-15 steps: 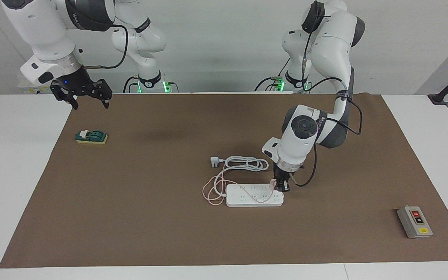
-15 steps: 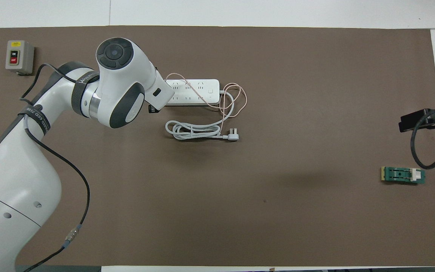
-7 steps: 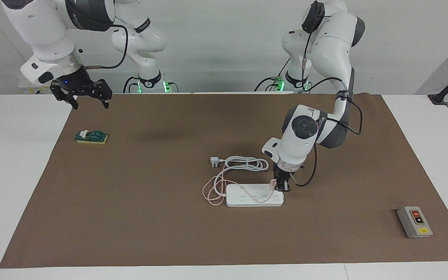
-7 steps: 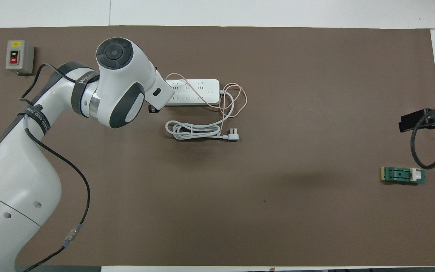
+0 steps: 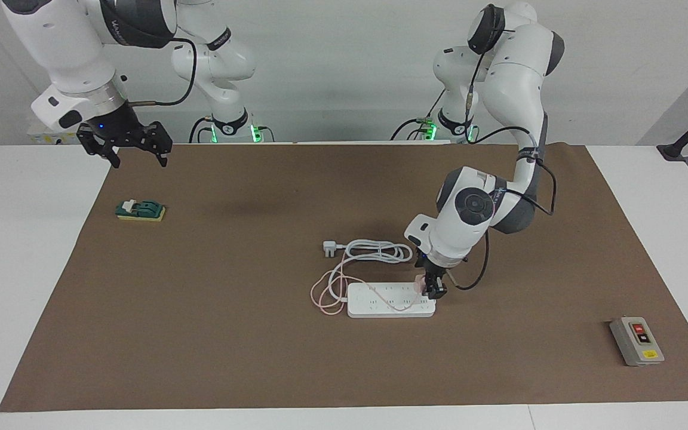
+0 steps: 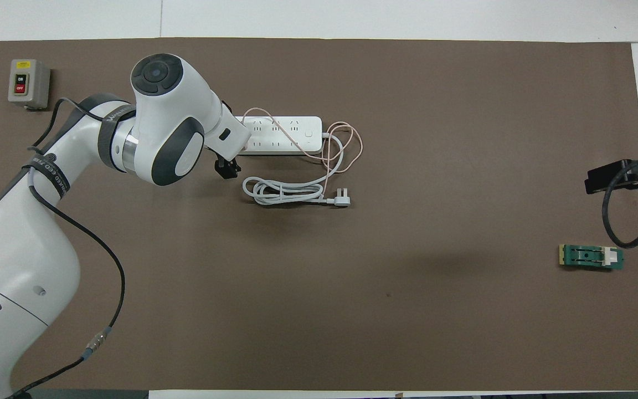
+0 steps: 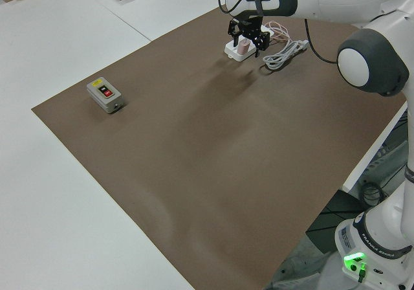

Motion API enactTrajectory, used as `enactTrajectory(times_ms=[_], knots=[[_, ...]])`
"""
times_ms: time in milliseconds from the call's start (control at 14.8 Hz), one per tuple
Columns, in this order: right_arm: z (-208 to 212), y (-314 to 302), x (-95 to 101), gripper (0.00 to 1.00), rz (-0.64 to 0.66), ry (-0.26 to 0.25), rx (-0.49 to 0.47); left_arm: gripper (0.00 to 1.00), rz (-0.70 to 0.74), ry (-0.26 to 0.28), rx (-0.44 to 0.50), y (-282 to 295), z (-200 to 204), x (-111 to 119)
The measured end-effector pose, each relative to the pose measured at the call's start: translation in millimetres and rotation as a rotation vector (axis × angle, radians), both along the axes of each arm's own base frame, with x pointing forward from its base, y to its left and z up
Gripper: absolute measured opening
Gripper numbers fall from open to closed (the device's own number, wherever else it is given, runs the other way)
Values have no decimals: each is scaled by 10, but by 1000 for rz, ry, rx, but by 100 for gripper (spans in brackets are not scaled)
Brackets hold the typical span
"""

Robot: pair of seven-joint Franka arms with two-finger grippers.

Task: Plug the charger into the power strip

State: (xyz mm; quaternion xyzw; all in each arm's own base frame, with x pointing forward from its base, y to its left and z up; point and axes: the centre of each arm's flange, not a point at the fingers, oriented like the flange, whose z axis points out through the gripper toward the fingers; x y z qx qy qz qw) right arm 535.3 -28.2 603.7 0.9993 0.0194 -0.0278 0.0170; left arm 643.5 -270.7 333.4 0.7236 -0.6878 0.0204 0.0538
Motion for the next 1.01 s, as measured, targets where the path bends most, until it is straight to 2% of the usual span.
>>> enactTrajectory(times_ms=[406, 541, 744, 1014], knots=[[0, 0, 0, 100, 0, 0, 0, 100, 79, -24, -82, 33, 488, 6], [0, 0, 0, 100, 0, 0, 0, 100, 102, -39, -81, 135, 625, 29], [0, 0, 0, 100, 0, 0, 0, 100, 130, -32, -57, 384, 841, 34], [0, 0, 0, 100, 0, 0, 0, 100, 143, -39, -28, 529, 1222, -60]])
